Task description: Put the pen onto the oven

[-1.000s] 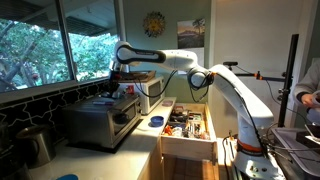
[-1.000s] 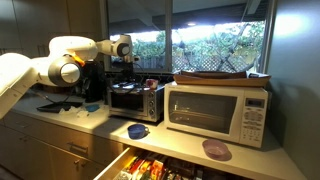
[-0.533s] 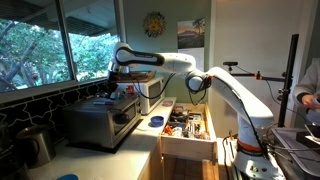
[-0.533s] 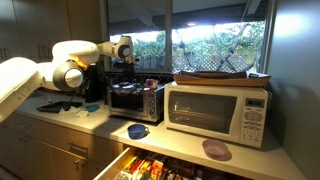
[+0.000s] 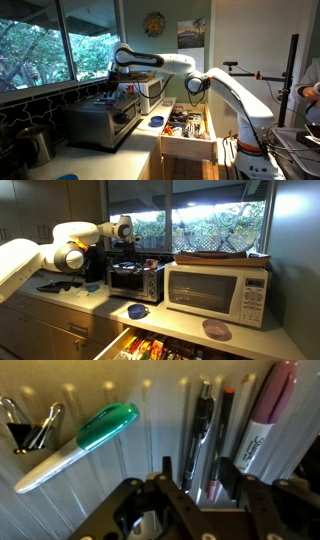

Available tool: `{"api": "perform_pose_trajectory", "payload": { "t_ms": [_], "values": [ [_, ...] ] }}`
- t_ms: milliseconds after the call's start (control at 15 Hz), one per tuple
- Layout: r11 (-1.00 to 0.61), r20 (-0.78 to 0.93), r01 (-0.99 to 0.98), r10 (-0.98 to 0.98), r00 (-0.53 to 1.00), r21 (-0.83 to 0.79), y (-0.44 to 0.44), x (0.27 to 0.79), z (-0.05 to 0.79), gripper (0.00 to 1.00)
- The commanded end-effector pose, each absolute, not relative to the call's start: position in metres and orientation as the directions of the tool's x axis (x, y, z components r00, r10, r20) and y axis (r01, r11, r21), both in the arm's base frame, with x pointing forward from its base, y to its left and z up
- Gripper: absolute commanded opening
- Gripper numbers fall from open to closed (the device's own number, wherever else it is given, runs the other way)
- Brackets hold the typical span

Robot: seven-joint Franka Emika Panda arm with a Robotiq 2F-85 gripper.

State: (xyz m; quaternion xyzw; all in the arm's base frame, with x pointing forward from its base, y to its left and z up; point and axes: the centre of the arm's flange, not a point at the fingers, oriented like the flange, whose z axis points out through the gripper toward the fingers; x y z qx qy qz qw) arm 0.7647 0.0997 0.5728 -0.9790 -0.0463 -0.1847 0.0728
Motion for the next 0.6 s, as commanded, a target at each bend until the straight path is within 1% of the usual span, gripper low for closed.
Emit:
{"api": "perform_pose_trajectory", "payload": {
  "t_ms": [0, 133, 200, 467, 533],
  "values": [
    [-0.979, 0.398, 0.145, 0.078, 0.914, -0.14, 0.114, 0.773, 0.608, 0.83],
    [-0.964, 0.451, 0.221, 0.133, 0.882, -0.147, 0.122, 0.743, 0.633, 0.98],
    [-0.95, 0.468, 0.273, 0.174, 0.866, -0.153, 0.127, 0.729, 0.648, 1.0],
    [-0.854, 0.573, 0.491, 0.318, 0.756, -0.174, 0.143, 0.678, 0.698, 1.0],
    [-0.898, 0.558, 0.41, 0.261, 0.788, -0.159, 0.147, 0.711, 0.695, 1.0]
  ]
}}
